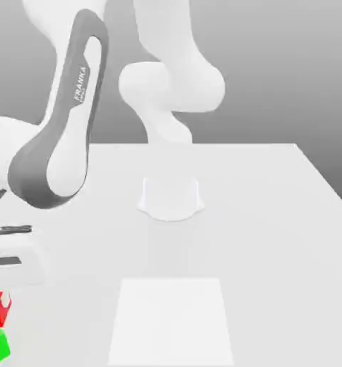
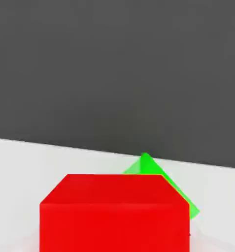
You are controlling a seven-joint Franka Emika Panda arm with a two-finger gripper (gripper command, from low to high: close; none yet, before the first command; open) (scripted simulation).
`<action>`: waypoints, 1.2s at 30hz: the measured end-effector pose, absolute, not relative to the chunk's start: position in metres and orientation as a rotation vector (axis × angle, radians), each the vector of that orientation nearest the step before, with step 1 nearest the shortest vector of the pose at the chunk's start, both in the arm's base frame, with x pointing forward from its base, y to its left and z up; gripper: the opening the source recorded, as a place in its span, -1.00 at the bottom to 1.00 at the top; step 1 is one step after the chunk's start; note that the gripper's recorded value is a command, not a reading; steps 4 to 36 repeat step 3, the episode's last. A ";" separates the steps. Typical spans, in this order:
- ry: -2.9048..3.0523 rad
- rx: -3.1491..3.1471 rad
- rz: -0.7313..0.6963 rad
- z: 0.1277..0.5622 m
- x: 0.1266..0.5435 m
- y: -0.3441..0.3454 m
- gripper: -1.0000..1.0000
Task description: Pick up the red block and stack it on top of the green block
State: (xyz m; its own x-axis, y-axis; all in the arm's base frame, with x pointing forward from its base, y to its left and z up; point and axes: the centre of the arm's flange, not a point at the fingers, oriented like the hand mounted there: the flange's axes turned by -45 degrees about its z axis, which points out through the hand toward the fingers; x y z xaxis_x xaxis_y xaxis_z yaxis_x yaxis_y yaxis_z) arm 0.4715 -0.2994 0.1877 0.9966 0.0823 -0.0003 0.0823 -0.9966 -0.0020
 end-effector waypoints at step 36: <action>-0.129 -3.137 0.001 0.188 0.472 -0.299 1.00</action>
